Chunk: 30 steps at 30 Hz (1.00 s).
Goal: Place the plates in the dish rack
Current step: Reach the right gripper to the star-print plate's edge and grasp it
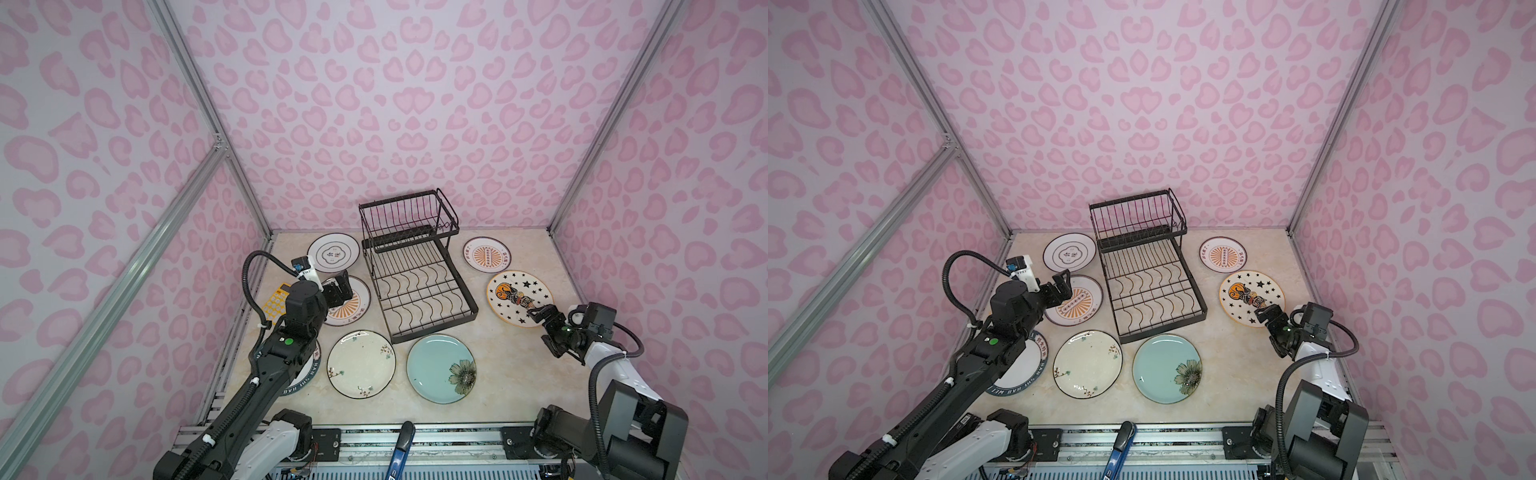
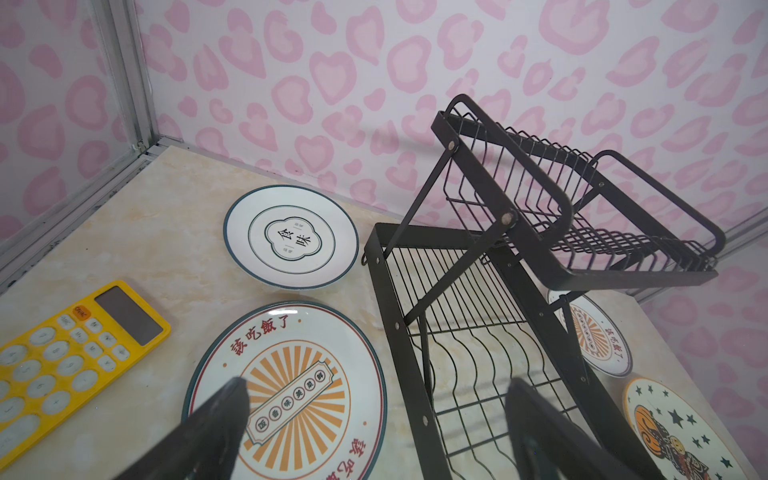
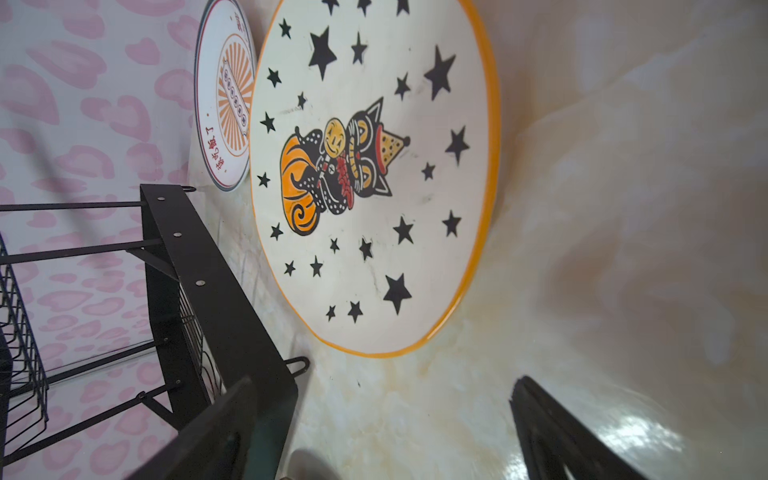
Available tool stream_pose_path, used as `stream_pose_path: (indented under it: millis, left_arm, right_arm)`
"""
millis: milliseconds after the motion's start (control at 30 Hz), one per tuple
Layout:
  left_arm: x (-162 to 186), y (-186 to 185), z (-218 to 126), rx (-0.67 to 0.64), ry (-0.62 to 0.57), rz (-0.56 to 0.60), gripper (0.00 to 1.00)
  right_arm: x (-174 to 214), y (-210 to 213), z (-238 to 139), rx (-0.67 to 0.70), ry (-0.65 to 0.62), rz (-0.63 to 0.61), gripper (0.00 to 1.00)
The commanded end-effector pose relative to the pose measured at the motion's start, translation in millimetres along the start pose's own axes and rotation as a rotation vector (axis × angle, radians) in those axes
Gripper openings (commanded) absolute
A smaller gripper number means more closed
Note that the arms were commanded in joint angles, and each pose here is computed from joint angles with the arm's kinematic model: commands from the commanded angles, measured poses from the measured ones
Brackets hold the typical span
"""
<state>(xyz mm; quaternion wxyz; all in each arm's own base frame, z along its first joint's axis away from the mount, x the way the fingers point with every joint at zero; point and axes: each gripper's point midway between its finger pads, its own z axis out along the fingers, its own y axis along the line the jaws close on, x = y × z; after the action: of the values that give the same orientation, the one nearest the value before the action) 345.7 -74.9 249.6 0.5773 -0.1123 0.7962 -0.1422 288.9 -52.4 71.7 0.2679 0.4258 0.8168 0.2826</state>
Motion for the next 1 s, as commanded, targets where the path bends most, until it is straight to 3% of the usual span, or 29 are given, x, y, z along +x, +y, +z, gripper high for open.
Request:
stream_pose_path:
  millis: [0,367,967]
  left_arm:
    - [-7,-5,2,0.012,-0.005,0.002,0.98]
    - [2,-9,8,0.027,0.035,-0.016,0.98]
    - [2,-10,7,0.019,0.047,-0.018,0.98]
  right_arm:
    - [-3,-5,6,-0.014,-0.025,0.025,0.91]
    - [-15,-17,17,-0.02,-0.066,0.069,0.85]
    - [-20,-34,43,-0.051,-0.081,0.144,0.65]
